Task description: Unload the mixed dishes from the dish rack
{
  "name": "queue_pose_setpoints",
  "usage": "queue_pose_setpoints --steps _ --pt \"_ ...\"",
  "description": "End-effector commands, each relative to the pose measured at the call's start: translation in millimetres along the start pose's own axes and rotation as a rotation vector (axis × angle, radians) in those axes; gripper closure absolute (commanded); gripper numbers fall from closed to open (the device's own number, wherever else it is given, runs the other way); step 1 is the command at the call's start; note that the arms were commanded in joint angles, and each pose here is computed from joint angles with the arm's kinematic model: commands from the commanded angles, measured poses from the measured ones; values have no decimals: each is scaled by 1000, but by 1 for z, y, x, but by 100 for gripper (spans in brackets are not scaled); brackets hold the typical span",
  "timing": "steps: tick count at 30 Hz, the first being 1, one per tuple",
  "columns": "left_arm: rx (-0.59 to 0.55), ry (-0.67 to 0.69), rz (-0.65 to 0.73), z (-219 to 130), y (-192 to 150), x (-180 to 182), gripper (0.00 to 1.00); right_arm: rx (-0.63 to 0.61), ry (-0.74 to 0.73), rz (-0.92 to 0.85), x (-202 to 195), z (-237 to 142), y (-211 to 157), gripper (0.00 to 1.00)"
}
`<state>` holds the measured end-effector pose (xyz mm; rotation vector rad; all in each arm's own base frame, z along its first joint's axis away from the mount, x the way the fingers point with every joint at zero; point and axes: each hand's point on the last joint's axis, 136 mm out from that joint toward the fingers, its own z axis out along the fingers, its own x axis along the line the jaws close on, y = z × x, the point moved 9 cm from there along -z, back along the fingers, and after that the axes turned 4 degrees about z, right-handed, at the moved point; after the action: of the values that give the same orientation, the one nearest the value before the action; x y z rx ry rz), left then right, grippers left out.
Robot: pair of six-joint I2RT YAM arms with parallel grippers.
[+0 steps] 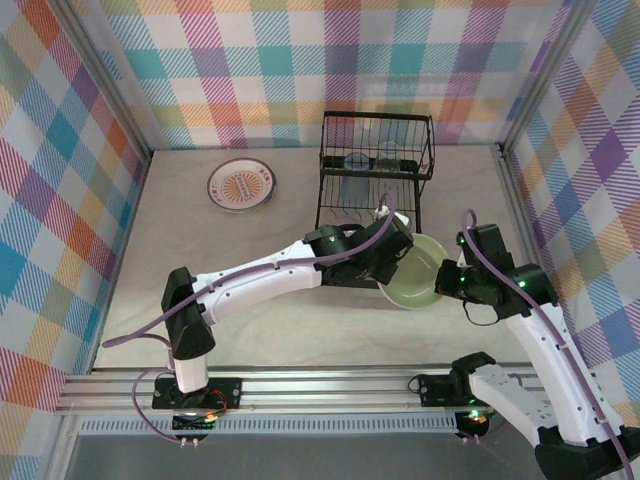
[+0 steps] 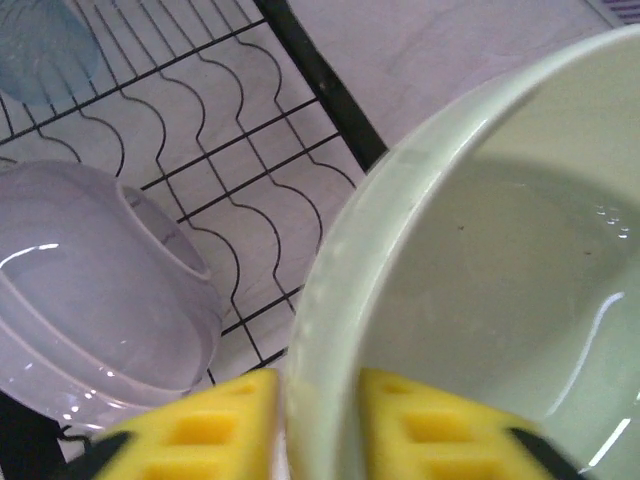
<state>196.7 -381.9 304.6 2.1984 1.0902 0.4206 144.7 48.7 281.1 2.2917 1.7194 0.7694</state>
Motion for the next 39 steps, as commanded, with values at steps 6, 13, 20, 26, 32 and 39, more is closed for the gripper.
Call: queue_pose_setpoints --steps 6,13,20,26,32,39 --pt "25 28 -7 -3 -1 3 100 -88 88 -8 12 -9 13 100" --pt "-16 -60 -216 -18 7 38 100 -190 253 -59 18 -27 11 21" --pt "-73 -29 -361 -51 7 101 100 -307 379 -101 19 -50 5 1" --pt "-115 74 -538 -90 -19 185 100 -329 432 -67 15 -41 -3 1" --pt "-80 135 -676 -98 -43 247 100 -366 497 -68 18 -32 -3 1" --pt "-15 184 -797 -68 -57 293 100 -338 513 -58 22 -26 -2 1"
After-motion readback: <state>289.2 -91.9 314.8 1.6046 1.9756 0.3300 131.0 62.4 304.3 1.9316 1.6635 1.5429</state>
